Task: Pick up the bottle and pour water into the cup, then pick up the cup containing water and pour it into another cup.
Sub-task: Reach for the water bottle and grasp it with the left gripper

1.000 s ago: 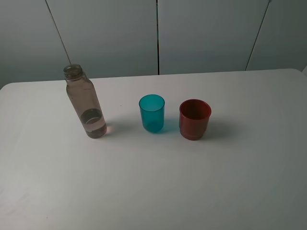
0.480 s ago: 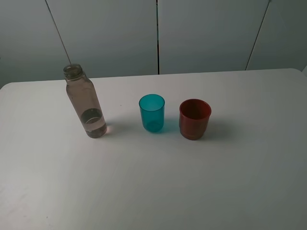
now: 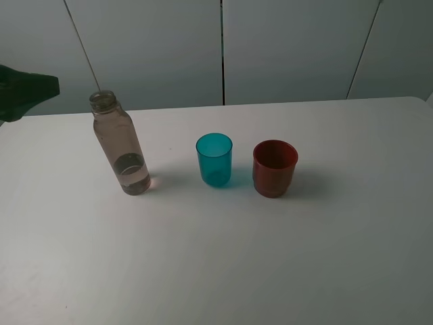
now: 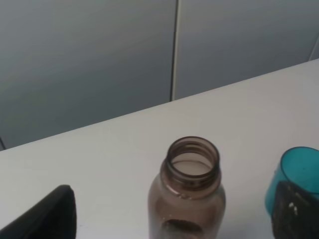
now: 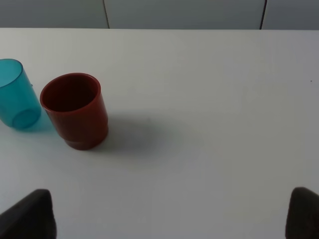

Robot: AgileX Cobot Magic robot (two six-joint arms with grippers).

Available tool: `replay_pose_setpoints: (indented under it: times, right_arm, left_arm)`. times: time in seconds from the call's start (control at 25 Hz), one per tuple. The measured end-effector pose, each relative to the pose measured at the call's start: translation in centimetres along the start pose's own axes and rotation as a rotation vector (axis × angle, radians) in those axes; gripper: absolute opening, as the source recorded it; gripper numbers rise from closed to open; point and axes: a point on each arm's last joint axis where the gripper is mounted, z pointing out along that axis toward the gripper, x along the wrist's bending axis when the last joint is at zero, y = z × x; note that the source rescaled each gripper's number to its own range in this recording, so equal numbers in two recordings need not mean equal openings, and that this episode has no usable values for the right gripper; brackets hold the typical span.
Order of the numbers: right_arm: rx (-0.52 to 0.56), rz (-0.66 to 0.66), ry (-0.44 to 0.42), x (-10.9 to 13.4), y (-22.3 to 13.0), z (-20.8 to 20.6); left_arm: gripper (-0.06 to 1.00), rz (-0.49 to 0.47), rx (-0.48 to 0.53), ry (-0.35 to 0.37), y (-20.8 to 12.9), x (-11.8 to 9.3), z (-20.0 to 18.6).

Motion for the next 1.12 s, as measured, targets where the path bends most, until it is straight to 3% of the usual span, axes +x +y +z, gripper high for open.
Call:
replay_pose_setpoints:
  times: [0.2, 0.64, 0.84, 1.0, 1.12]
  right_arm:
    - [0.000, 0.000, 0.000, 0.0, 0.0, 0.0]
    - [0.000, 0.000, 0.000, 0.0, 0.0, 0.0]
    - [0.002, 0.000, 0.000, 0.0, 0.0, 0.0]
    - [0.002, 0.000, 0.000, 0.0, 0.0, 0.0]
    - [0.002, 0.000, 0.000, 0.0, 0.0, 0.0]
  left_arm:
    - [0.98, 0.008, 0.006, -0.042, -0.1, -0.6, 0.1]
    - [0.98, -0.003, 0.041, -0.054, -1.3, -0.8, 0.2]
    - [0.98, -0.003, 0.050, -0.107, -1.6, -1.4, 0.2]
    - [0.98, -0.006, 0.077, -0.052, -2.6, -1.0, 0.3]
    - [0.98, 0.055, 0.114, -0.017, -3.5, -0.7, 0.3]
